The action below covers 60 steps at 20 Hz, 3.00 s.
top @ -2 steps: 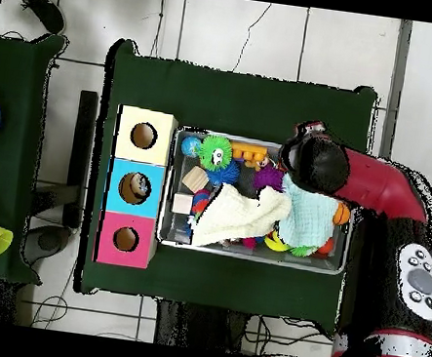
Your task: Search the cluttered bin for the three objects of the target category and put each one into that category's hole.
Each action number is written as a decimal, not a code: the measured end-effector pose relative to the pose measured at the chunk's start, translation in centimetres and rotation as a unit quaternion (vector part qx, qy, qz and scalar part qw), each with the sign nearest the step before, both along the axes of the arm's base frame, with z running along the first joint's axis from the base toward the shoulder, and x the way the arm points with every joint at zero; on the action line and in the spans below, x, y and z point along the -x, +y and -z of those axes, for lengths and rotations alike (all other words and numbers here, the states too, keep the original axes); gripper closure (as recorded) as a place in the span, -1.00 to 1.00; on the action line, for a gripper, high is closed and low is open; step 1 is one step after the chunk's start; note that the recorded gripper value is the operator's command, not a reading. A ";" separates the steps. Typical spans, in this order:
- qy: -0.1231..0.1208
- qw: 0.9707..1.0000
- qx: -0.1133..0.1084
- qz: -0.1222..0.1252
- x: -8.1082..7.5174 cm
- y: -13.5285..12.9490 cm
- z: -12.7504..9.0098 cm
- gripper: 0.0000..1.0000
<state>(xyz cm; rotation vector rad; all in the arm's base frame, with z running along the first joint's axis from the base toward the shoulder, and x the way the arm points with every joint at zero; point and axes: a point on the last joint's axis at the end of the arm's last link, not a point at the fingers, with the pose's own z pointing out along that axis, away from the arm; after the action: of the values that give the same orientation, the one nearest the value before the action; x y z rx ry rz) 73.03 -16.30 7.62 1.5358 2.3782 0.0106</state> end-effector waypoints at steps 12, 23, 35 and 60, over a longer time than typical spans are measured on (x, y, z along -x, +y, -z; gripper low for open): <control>0.005 1.000 -0.002 -0.005 0.0 0.9 0.7 -1.00; 0.017 1.000 -0.008 0.018 1.4 -2.3 2.6 -1.00; 0.031 0.999 0.019 0.003 2.4 -1.0 3.5 -1.00; 0.048 0.995 0.009 0.082 7.4 -11.6 5.7 -1.00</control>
<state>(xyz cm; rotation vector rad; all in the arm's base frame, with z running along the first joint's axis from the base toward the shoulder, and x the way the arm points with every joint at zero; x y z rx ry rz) 65.62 -27.93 1.91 1.7561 2.3075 -0.1222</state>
